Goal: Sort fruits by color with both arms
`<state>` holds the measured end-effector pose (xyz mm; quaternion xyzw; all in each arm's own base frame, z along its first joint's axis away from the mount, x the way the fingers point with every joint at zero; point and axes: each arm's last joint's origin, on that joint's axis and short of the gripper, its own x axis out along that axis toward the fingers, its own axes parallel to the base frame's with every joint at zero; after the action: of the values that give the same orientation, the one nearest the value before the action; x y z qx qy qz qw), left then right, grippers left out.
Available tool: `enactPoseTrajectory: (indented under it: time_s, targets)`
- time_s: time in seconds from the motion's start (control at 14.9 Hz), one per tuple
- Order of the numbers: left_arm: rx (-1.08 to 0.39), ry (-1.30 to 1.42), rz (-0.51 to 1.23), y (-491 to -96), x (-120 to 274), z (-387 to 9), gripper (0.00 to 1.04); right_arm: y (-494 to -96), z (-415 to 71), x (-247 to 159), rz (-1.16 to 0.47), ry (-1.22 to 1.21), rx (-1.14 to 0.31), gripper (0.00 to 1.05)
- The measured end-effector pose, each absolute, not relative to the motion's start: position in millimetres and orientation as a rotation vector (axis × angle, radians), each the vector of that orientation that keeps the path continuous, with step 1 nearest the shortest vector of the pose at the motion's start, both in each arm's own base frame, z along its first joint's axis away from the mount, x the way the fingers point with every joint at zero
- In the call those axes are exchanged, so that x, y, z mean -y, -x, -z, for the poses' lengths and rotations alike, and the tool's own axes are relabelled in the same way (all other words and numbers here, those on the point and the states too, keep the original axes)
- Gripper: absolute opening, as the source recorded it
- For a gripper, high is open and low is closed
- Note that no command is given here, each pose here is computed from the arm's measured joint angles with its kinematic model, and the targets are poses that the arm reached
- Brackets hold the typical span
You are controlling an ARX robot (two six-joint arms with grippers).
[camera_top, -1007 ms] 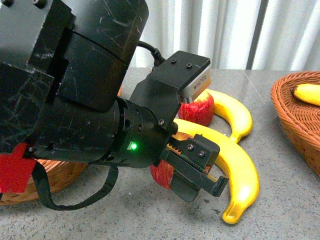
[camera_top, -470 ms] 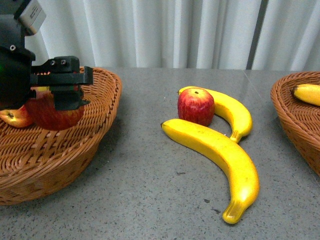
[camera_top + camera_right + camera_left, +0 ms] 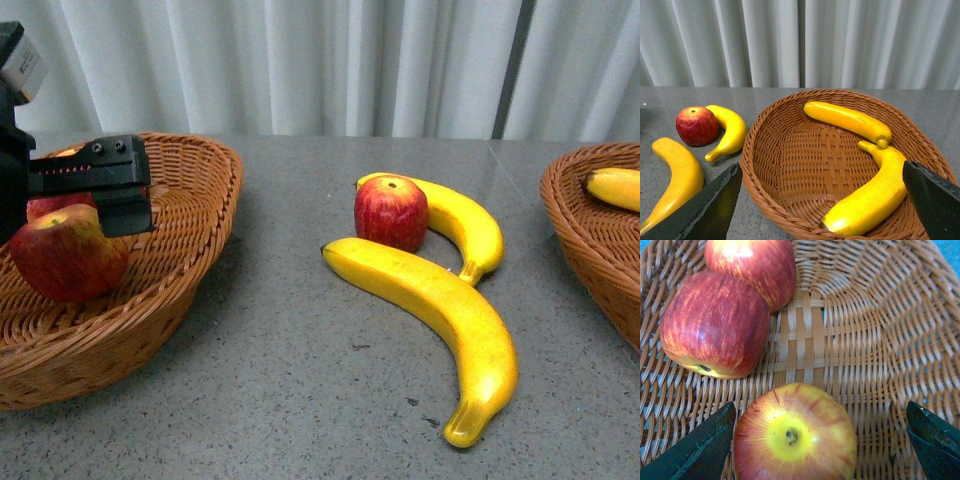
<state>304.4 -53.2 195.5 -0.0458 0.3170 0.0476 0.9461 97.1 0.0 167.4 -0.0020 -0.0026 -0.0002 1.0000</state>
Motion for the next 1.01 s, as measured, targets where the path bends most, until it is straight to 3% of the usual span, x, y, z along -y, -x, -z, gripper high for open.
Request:
enactPoseTrajectory:
  time_s: [0.2, 0.4, 0.6, 0.67, 0.81, 1.01]
  targets:
    - [-0.513, 0.088, -0.069, -291, 63, -235, 0.98, -97, -167, 0, 0.0, 0.004, 0.005, 0.98]
    - [-0.366, 0.051, 0.081, -322, 90, -274, 0.98, -97, -167, 0, 0.0, 0.004, 0.005, 0.98]
    - [-0.43, -0.066, 0.272, -375, 128, -248, 0.98, -97, -167, 0, 0.0, 0.004, 0.005, 0.98]
    - [-0.456, -0.134, 0.444, -401, 161, -227, 0.98, -97, -167, 0, 0.0, 0.004, 0.005, 0.98]
    - [-0.441, -0.205, 0.605, -413, 198, -215, 0.98, -97, -167, 0, 0.0, 0.004, 0.005, 0.98]
    - [-0.465, -0.25, 0.711, -431, 216, -198, 0.98, -97, -167, 0, 0.0, 0.004, 0.006, 0.98]
